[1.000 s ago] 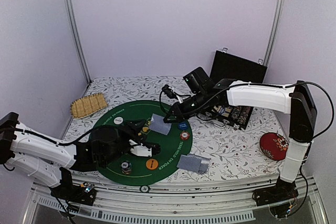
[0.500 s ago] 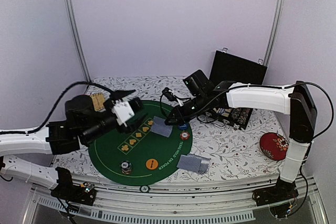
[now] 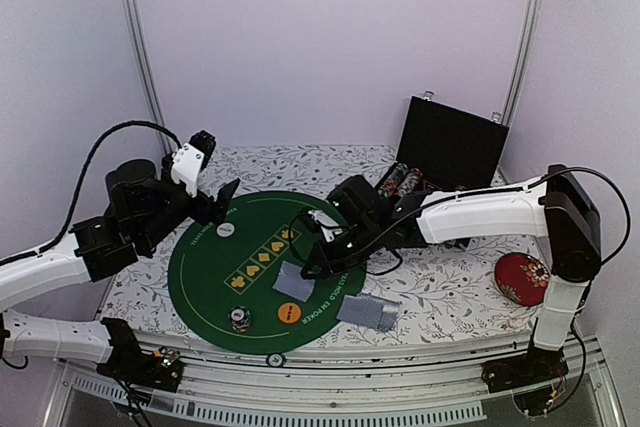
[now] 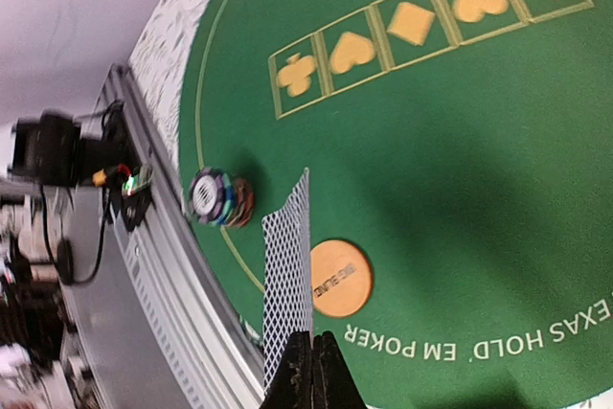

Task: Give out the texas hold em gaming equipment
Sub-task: Place the poker card in the big blind area.

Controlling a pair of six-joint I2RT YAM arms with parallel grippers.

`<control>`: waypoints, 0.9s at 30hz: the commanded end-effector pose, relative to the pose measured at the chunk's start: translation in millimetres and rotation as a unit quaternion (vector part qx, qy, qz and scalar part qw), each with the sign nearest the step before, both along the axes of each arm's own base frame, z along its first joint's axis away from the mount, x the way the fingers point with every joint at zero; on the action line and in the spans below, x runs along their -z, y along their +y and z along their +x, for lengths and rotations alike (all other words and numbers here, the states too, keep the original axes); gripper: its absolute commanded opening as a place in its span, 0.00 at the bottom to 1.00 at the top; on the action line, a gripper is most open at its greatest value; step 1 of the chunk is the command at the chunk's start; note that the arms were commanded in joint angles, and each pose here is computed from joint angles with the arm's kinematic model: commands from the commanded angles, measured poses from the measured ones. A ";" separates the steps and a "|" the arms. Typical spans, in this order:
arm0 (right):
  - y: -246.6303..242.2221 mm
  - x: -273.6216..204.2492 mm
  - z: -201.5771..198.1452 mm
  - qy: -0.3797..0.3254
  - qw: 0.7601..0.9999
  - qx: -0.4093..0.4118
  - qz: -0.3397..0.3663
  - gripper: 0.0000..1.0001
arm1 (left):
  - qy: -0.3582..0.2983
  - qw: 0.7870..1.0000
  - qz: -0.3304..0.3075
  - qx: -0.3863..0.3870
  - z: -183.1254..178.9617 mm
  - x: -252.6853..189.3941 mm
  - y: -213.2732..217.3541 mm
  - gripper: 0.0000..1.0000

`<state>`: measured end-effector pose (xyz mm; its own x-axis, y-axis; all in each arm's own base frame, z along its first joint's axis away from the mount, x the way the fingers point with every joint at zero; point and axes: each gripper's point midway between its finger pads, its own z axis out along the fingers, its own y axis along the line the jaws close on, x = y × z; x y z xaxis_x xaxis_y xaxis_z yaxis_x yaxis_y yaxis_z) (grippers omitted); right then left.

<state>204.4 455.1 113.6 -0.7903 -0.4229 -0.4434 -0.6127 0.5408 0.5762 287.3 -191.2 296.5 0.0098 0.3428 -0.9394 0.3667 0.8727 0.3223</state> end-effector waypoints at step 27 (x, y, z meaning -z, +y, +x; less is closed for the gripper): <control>42.9 42.3 -66.4 0.128 0.914 0.381 0.056 0.02 | 0.013 0.996 -0.071 -0.058 2.5 -8.9 38.0 0.94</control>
<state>152.7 497.4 94.8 -0.9198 0.3161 -0.2324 0.0247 0.6380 0.7697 287.4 -152.1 308.8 -0.0439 0.2084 -0.9771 0.2581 0.9472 0.1904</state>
